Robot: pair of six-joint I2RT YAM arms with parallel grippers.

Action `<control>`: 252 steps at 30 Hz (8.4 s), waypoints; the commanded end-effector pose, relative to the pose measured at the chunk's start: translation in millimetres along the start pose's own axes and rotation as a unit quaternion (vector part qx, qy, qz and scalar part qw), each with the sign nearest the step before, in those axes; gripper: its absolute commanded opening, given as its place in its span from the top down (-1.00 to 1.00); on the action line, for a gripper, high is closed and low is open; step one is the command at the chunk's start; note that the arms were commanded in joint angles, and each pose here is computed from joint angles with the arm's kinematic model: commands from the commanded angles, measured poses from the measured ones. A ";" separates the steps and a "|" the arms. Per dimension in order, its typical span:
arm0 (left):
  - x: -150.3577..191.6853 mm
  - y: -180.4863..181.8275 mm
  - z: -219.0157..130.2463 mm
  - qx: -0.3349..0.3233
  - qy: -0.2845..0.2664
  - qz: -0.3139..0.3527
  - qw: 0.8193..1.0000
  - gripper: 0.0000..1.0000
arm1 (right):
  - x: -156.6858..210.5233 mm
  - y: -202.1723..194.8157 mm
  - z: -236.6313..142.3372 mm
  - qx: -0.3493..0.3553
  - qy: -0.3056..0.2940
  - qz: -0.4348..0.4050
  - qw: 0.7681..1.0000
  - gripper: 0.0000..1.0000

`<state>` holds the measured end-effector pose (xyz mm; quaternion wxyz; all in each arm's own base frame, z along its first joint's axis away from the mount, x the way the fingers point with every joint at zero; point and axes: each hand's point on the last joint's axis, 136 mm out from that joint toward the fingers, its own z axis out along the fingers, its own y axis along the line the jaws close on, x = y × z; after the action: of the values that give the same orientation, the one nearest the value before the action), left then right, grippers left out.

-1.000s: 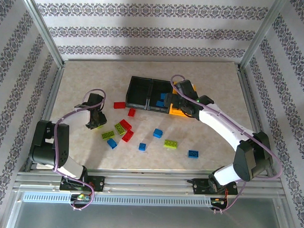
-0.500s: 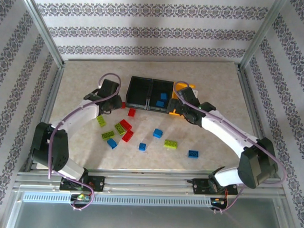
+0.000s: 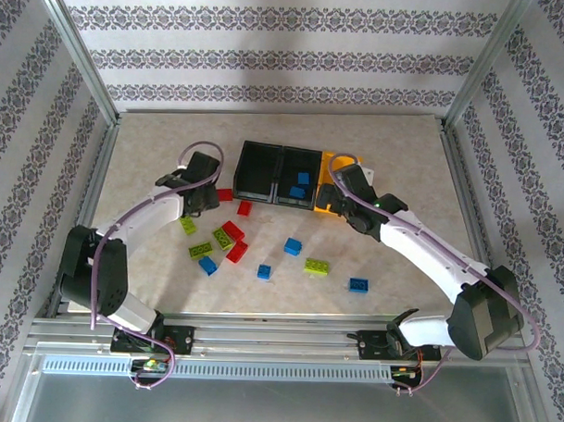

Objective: Sort the legos into containers by color
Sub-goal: Pick up the lego from the middle-left of the table, then place the lego in the container, then pick up the lego from the center of the table, then place the lego in the container, then move the lego to the center of the table.

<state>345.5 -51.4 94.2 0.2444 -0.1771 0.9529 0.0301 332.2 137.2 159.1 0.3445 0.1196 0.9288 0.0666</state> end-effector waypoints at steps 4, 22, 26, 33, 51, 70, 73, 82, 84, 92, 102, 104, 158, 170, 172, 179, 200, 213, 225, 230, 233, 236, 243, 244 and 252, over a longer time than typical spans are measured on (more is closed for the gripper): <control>21.4 40.7 7.0 -0.048 0.030 -0.028 0.998 -0.13 | 1.9 -0.6 0.8 0.011 -0.002 -0.001 1.000 -0.96; 41.4 41.6 56.0 -0.038 0.088 -0.042 0.995 -0.14 | 5.1 -1.2 0.6 0.009 -0.001 -0.001 1.000 -0.96; 47.7 43.5 61.9 -0.036 0.098 -0.047 0.993 -0.03 | 5.4 1.2 2.2 0.007 0.001 -0.001 1.000 -0.97; 49.2 44.1 64.2 -0.033 0.101 -0.050 0.993 0.30 | 4.3 2.3 2.9 0.007 0.001 -0.002 1.000 -0.97; -8.9 -18.8 -2.6 0.062 0.011 -0.011 0.998 0.46 | 2.3 1.3 1.3 0.007 -0.007 0.002 1.000 -0.97; -61.4 -182.4 8.5 0.137 -0.017 0.125 0.982 0.46 | 19.2 -10.6 0.6 0.021 0.010 0.011 1.000 -0.96; -63.2 -186.7 17.3 0.131 -0.014 0.126 0.983 0.44 | 24.7 -11.7 2.3 0.024 0.018 0.013 0.999 -0.97; -59.0 -192.7 24.9 0.134 -0.006 0.117 0.984 0.05 | 46.9 -11.8 7.0 0.030 0.045 0.004 0.999 -0.97; -59.2 -192.9 22.2 0.135 -0.007 0.115 0.984 0.02 | 50.1 -10.8 6.7 0.031 0.048 -0.001 0.998 -0.97; -61.1 -195.2 -6.8 0.170 -0.022 0.097 0.980 -0.02 | 65.4 4.7 4.0 0.017 0.056 -0.035 0.998 -0.97; -62.3 -163.6 -52.4 0.190 -0.079 0.074 0.976 -0.27 | 98.5 53.7 5.9 -0.027 0.101 -0.101 0.989 -0.92; -58.3 -153.1 -54.4 0.186 -0.087 0.071 0.976 -0.32 | 107.6 62.7 8.6 -0.034 0.115 -0.112 0.986 -0.87; -22.0 -30.1 -29.1 0.118 -0.088 -0.059 0.987 -0.99 | 162.2 65.7 81.6 0.000 0.246 -0.149 0.958 -0.27; -22.9 -31.2 -26.8 0.121 -0.084 -0.061 0.987 -0.99 | 146.4 75.2 83.0 -0.011 0.230 -0.148 0.962 0.08; -22.2 -30.9 -25.6 0.120 -0.083 -0.061 0.987 -0.99 | 143.3 77.8 81.6 -0.014 0.227 -0.148 0.963 0.08; -23.2 -29.6 -26.4 0.119 -0.083 -0.062 0.987 -0.99 | 126.8 85.4 70.3 -0.026 0.204 -0.146 0.968 0.09; -21.7 -21.1 -29.9 0.110 -0.085 -0.060 0.989 -0.99 | -28.2 116.6 90.9 -0.031 0.056 -0.173 0.983 0.05; -19.0 -15.4 -27.4 0.099 -0.079 -0.055 0.990 -0.99 | -48.7 119.0 131.1 -0.026 0.055 -0.185 0.981 -0.29; -21.9 -16.2 -21.9 0.089 -0.073 -0.035 0.993 -0.99 | -58.9 119.6 103.8 -0.041 0.038 -0.179 0.982 -0.55; -24.8 -13.9 -17.6 0.081 -0.057 -0.019 0.995 -0.99 | -58.4 116.3 82.8 -0.049 0.027 -0.170 0.984 -0.96; -27.1 -12.5 -14.4 0.078 -0.047 -0.011 0.996 -0.99 | -55.7 110.9 71.2 -0.044 0.021 -0.166 0.985 -0.97; -31.7 -13.7 -9.5 0.083 -0.035 -0.008 0.996 -0.99 | -51.3 105.8 59.0 -0.041 0.016 -0.162 0.986 -0.97; -41.5 -8.5 12.7 0.069 0.019 0.024 0.997 -0.91 | -40.0 87.1 36.3 -0.025 0.010 -0.148 0.989 -0.96; -42.4 -7.3 17.1 0.063 0.028 0.027 0.997 -0.92 | -38.8 83.5 33.3 -0.022 0.009 -0.146 0.989 -0.96; -69.9 -15.8 47.7 0.057 0.035 0.013 0.998 -0.93 | -27.0 61.8 15.7 -0.012 0.006 -0.115 0.993 -0.97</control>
<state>423.0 -40.3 85.3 0.2284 -0.1563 0.9605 -0.0288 381.9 200.0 169.9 0.3371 -0.0175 0.9403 0.0442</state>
